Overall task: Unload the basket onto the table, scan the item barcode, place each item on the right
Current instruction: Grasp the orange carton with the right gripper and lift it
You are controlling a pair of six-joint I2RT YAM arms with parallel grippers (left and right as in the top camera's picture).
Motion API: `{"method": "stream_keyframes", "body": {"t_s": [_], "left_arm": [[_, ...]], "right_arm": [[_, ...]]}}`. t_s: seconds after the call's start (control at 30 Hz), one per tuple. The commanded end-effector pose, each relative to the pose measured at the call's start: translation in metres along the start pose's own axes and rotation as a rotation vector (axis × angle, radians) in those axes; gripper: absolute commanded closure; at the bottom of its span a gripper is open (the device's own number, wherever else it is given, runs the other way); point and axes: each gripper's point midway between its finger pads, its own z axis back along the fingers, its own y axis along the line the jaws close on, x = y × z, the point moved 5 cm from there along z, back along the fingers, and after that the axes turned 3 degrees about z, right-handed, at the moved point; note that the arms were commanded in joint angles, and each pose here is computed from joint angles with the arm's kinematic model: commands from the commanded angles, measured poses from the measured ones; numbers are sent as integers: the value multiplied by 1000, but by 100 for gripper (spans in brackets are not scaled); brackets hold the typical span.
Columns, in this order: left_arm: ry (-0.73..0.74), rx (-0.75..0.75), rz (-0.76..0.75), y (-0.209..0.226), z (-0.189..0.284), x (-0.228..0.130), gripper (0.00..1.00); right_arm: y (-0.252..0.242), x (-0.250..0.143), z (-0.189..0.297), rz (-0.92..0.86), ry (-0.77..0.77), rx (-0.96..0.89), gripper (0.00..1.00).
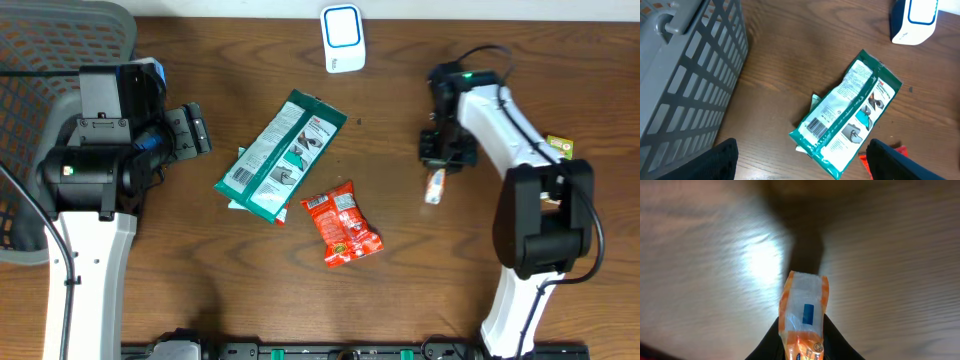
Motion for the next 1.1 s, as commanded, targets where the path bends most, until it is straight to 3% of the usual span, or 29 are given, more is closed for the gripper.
{"method": "stream_keyframes", "body": {"t_s": [0.0, 0.13, 0.27, 0.37, 0.4, 0.43, 0.83, 1.07], "left_arm": [[-15, 5, 9, 0, 4, 4, 17], [-15, 5, 9, 0, 4, 4, 17], [-15, 5, 9, 0, 4, 4, 17], [-15, 5, 9, 0, 4, 4, 17], [-15, 5, 9, 0, 4, 4, 17], [-15, 5, 9, 0, 4, 4, 17], [-15, 5, 9, 0, 4, 4, 17], [-15, 5, 9, 0, 4, 4, 17]], "right_arm": [[-6, 8, 8, 16, -34, 15, 84], [5, 8, 8, -3, -39, 60, 84], [19, 6, 6, -22, -48, 60, 75], [32, 4, 6, -10, -62, 59, 50], [40, 3, 6, -3, -68, 60, 37], [44, 2, 6, 3, -70, 61, 34], [77, -12, 7, 53, -73, 64, 34], [71, -9, 13, 120, -49, 170, 46]]}}
